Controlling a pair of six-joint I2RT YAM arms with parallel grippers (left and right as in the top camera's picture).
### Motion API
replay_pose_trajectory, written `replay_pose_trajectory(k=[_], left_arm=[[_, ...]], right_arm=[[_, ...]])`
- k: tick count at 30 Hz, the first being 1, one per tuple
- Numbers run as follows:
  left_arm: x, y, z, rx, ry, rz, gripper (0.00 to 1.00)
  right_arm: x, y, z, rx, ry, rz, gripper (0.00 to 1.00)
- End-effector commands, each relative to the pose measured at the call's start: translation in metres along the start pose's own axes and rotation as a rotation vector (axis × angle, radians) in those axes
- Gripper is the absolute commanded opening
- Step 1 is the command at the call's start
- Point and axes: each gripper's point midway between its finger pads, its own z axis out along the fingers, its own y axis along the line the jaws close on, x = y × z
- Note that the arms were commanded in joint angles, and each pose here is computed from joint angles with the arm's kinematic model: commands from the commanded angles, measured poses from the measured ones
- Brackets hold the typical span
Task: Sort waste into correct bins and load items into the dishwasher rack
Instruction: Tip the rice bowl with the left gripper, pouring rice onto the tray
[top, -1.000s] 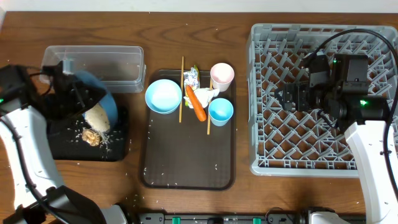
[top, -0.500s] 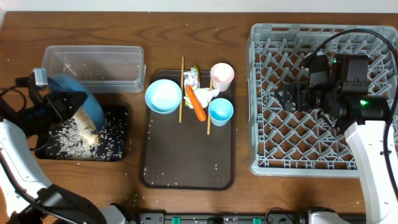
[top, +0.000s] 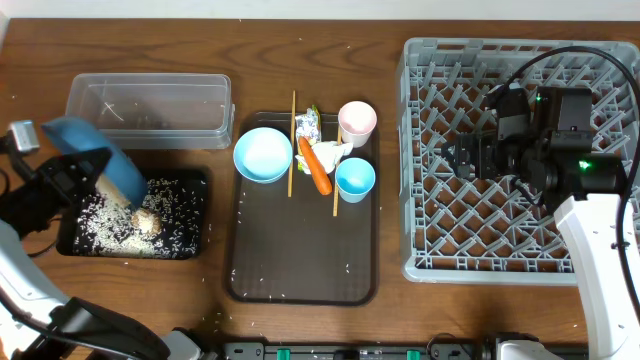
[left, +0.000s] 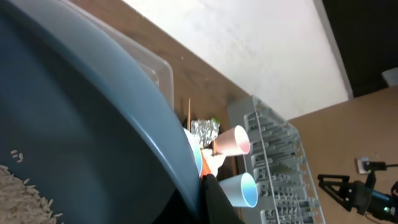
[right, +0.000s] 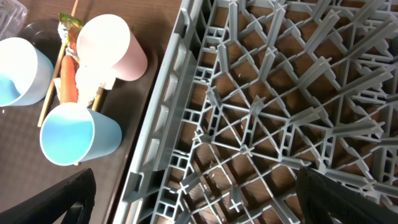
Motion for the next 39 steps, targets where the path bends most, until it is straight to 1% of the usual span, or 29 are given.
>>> replay_pose_trajectory(k=[1,6,12,22,25,28,33,39], left_arm=[[-0.01,-0.015,-0.012,0.093,-0.086,0.042,0.06],[-0.02,-0.018,-0.027,0.143,-0.164,0.029,0.06],[-0.021,-0.016,-0.034,0.182,-0.209,0.0,0.06],[0.004,0.004,-0.028,0.183,-0.212,-0.077,0.06],[0.004,0.004,-0.028,0.183,-0.211,-0.085,0.06],[0.004,0.004,-0.028,0.188,-0.207,-0.124,0.06],[0.003,0.005,-0.028,0.185,-0.21,-0.107,0.06],[0.002,0.004,-0.028,0.188,-0.207,-0.127,0.06]], right_arm=[[-0.007,-0.001,-0.004,-0.001,-0.018,0.009,0.96],[-0.007,-0.001,-0.004,-0.002,-0.018,0.01,0.96],[-0.006,-0.001,-0.004,-0.001,-0.016,0.01,0.96],[-0.006,-0.001,-0.004,-0.002,-0.015,0.01,0.95],[-0.006,-0.001,-0.004,-0.002,-0.015,0.01,0.96],[-0.006,-0.001,-0.004,-0.002,-0.014,0.011,0.96],[-0.006,-0.001,-0.004,-0.002,-0.014,0.011,0.96],[-0.006,-0.001,-0.004,-0.002,-0.015,0.011,0.96]])
